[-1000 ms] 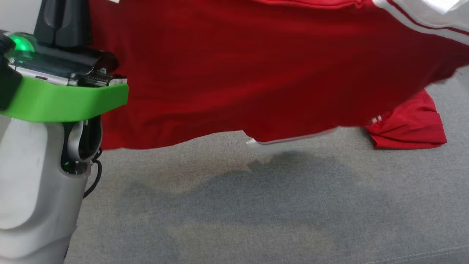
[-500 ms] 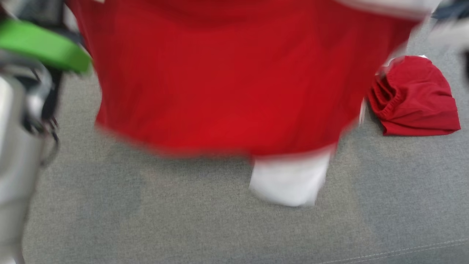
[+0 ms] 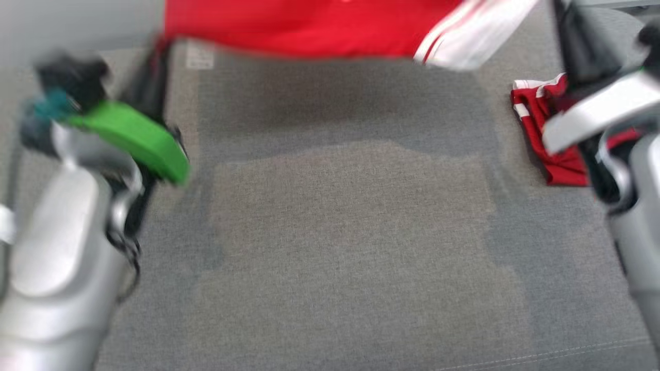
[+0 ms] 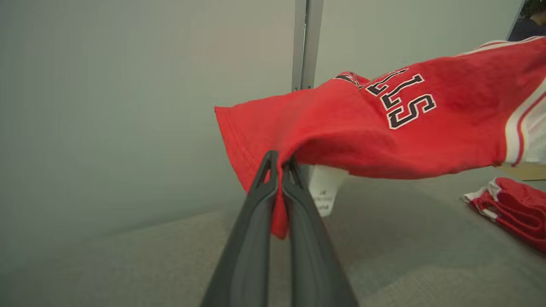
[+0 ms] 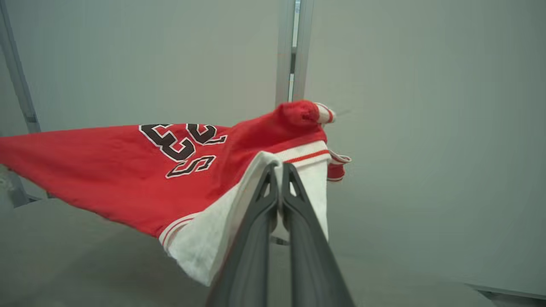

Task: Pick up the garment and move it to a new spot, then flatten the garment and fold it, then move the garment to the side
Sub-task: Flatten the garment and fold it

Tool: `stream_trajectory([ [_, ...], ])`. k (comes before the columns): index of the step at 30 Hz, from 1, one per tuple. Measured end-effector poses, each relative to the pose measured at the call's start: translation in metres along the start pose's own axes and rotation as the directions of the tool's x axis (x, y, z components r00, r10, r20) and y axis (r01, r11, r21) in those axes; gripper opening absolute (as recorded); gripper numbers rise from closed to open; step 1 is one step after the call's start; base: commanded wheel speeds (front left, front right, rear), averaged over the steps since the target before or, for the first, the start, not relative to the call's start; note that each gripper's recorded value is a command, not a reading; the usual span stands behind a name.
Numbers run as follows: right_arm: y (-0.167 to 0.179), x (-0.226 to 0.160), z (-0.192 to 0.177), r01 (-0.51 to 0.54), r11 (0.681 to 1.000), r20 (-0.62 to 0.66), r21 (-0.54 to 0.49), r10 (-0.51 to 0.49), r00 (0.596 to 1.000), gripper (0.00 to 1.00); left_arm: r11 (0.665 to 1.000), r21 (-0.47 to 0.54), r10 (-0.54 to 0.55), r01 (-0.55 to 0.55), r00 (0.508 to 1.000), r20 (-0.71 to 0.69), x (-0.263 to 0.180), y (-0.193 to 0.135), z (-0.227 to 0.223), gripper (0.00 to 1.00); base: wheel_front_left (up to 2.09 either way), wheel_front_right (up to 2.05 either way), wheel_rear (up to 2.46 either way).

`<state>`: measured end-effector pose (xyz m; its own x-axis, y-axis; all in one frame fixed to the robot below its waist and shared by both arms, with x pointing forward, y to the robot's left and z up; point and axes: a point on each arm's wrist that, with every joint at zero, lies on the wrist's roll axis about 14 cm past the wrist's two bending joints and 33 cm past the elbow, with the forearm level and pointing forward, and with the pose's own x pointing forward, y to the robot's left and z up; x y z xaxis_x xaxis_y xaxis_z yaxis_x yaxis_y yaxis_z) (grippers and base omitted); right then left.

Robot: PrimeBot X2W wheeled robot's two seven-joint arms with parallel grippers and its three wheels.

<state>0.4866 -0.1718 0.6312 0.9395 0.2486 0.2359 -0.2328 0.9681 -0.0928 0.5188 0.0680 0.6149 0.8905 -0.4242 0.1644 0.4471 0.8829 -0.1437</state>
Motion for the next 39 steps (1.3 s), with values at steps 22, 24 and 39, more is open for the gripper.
stream_trajectory([
  [22,0.021,-0.105,-0.109,0.066,0.988,-0.247,0.142,-0.030,0.969,0.00,0.998,-0.036,0.032,-0.046,0.943,-0.331,-0.086,-0.003,-0.163,0.00,0.00,0.00,0.00],
  [24,0.026,-0.112,-0.108,0.063,0.987,-0.248,0.149,-0.024,0.968,0.00,0.998,-0.026,0.051,-0.064,0.937,-0.346,-0.098,-0.001,-0.167,0.00,0.00,0.00,0.00],
  [39,0.049,-0.163,-0.074,0.036,0.985,-0.206,0.170,-0.001,0.979,0.00,0.997,-0.014,0.064,-0.075,0.926,-0.373,-0.162,-0.014,-0.164,0.00,0.00,0.00,0.00],
])
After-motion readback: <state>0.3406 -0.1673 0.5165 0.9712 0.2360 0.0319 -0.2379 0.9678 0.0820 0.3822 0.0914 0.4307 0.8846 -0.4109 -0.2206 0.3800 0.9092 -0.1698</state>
